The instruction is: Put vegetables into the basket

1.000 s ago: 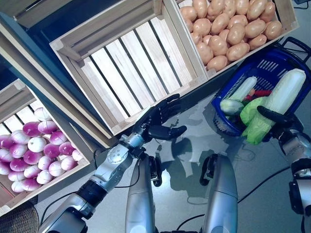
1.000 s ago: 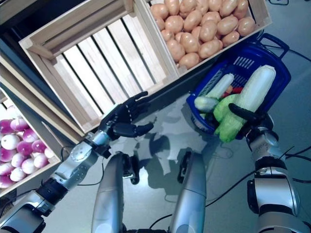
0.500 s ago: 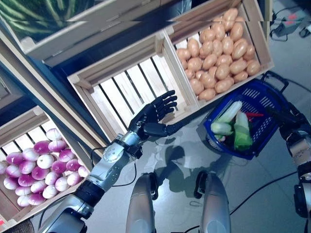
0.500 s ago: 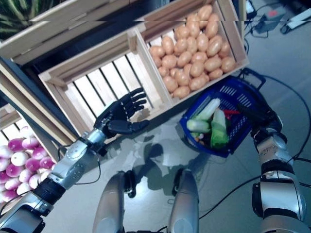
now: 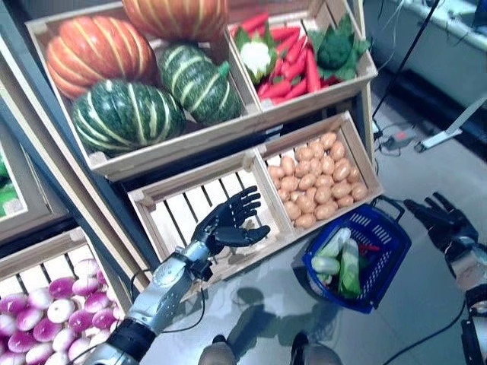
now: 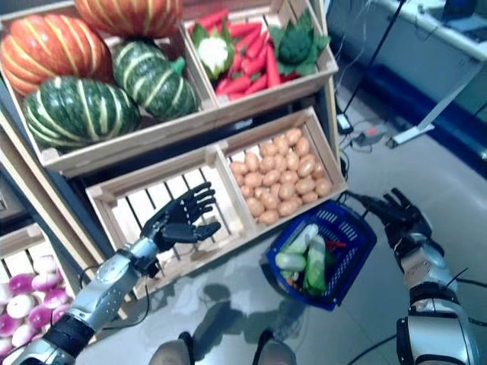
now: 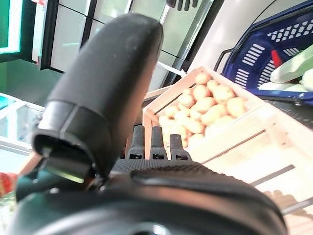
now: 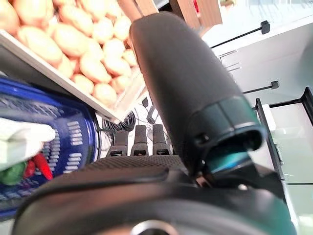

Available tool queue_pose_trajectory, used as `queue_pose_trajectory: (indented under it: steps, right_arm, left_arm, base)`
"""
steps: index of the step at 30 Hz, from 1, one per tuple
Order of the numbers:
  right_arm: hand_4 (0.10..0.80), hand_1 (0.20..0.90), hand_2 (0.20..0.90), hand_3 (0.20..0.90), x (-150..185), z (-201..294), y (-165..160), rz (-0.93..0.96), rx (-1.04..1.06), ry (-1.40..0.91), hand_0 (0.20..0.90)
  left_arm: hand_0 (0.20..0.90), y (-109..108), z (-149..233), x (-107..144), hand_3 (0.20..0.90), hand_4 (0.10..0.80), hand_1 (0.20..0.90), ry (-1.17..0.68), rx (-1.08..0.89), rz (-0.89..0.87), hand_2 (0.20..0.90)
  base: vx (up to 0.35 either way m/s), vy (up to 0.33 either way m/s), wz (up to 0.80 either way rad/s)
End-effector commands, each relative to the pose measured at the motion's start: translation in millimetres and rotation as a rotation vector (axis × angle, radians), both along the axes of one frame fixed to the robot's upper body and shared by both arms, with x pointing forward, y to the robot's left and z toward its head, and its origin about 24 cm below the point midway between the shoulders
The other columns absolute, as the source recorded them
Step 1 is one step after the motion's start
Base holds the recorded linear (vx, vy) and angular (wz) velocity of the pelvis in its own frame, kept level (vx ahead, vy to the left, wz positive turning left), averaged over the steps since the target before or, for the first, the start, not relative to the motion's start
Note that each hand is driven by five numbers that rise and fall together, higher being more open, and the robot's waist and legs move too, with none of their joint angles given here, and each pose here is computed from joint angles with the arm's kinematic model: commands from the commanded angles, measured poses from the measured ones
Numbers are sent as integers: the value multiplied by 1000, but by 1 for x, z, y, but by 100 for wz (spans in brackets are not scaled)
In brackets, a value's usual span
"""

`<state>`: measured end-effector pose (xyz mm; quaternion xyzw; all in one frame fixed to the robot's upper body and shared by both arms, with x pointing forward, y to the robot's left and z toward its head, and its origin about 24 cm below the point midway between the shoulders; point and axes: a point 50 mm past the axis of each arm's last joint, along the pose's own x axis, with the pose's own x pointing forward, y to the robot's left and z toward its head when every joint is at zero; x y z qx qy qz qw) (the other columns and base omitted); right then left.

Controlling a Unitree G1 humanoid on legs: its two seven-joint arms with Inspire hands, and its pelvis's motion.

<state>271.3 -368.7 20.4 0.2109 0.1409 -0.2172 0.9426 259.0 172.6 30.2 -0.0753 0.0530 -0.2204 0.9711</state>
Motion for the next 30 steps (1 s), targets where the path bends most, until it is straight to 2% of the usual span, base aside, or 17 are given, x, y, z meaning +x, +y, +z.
queue_pose_trajectory:
  steps: [1,5,6,7,10,13,18,21,23,30]
  right_arm:
    - [800,900,900,900,13,10,15,13,103,-198,900]
    - [800,900,900,900,5,-13,41,12,296,-300,900]
    - [800,900,900,900,-1,-22,61,34,418,-426,900]
    - [800,900,900,900,-5,-28,67,38,432,-433,900]
    - [800,900,900,900,-23,-46,116,100,557,-529,900]
    - [800,900,900,900,-48,-64,152,154,567,-513,900]
    - [800,900,900,900,-65,-71,178,266,601,-495,900]
    - [800,900,900,900,-74,-72,208,432,759,-548,900]
    - [800,900,900,900,-81,-71,228,531,836,-562,900]
    - [800,900,900,900,-95,-94,254,536,958,-410,900]
  left_arm:
    - [900,-4,21,3,900,800,900,-150,-13,-29,900]
    - [900,8,1,-5,900,800,900,-99,54,67,900]
    - [900,14,-7,-8,900,800,900,-104,138,105,900]
    - [900,15,-9,-9,900,800,900,-101,147,109,900]
    - [900,18,-24,-21,900,800,900,-50,156,143,900]
    - [900,22,-38,-37,900,800,900,-58,258,198,900]
    - [900,27,-50,-48,900,800,900,-50,344,271,900]
    - [900,21,-60,-53,900,800,900,-34,379,230,900]
    - [900,9,-67,-59,900,800,900,-26,393,102,900]
    - [900,-12,-117,-91,900,800,900,162,428,26,900]
  base:
    - [110,94,-1]
    - [85,88,1]
    - [45,71,-1]
    - [27,56,-1]
    - [9,50,1]
    - [30,64,-1]
    - [14,48,-9]
    - [-21,43,-2]
    - [-16,50,-1]
    - [0,51,-1]
